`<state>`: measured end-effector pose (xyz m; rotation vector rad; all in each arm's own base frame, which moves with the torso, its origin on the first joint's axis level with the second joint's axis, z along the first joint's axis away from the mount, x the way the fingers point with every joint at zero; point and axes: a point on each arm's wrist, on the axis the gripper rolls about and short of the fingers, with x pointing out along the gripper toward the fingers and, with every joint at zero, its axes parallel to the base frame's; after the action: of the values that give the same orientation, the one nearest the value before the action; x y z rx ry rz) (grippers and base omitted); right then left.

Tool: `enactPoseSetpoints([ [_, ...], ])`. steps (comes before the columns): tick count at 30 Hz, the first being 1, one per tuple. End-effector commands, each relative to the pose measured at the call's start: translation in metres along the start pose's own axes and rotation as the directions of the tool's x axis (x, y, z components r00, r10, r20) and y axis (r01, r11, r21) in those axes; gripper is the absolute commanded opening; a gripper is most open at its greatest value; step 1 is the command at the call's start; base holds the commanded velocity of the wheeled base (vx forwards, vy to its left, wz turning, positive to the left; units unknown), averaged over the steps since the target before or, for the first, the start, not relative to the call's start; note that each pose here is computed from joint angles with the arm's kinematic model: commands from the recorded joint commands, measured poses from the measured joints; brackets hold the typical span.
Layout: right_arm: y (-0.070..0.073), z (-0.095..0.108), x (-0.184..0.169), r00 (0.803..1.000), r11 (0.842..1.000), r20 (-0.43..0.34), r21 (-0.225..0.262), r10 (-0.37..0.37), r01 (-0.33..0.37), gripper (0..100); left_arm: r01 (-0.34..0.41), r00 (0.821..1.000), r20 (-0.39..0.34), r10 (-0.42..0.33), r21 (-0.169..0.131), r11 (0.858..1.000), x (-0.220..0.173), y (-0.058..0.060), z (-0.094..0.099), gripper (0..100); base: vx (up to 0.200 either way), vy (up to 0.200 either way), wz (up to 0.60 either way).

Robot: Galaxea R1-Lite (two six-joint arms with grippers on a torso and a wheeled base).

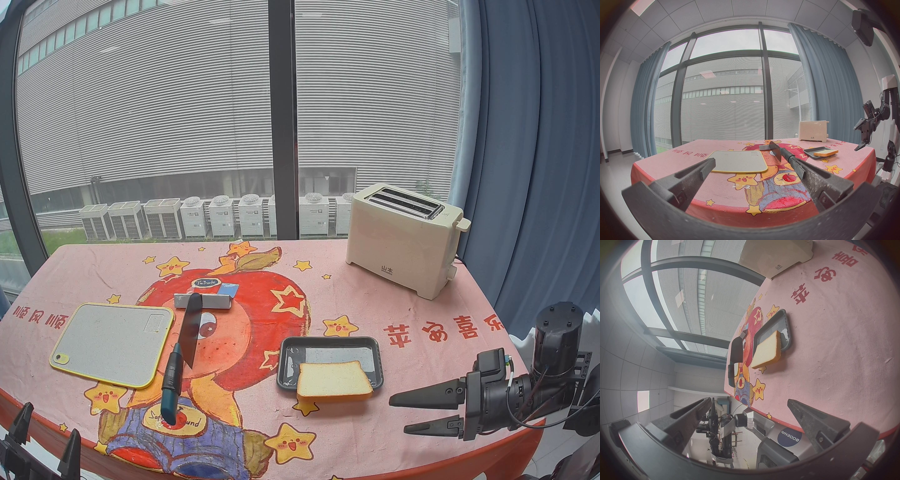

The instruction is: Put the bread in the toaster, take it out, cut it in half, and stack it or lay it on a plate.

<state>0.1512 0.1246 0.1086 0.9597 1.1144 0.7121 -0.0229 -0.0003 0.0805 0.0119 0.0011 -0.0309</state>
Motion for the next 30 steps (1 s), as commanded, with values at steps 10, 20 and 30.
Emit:
enactPoseSetpoints([
  [10,0.014,0.014,0.009,0.999,0.994,0.024,0.099,0.038,-0.040,100,0.000,1.000,-0.002,0.000,0.000,1.000,0.000,0.000,-0.005,100,0.000,0.000,0.00],
  [20,0.007,0.018,0.024,1.000,0.991,-0.009,0.133,-0.004,0.005,100,0.000,1.000,-0.002,0.000,0.000,1.000,0.000,0.000,-0.005,100,0.000,0.000,0.00],
  [30,0.000,0.021,0.035,1.000,0.986,-0.011,0.168,-0.005,0.007,100,0.000,1.000,-0.002,0.000,0.000,1.000,0.000,0.000,-0.005,100,0.000,0.000,0.00],
])
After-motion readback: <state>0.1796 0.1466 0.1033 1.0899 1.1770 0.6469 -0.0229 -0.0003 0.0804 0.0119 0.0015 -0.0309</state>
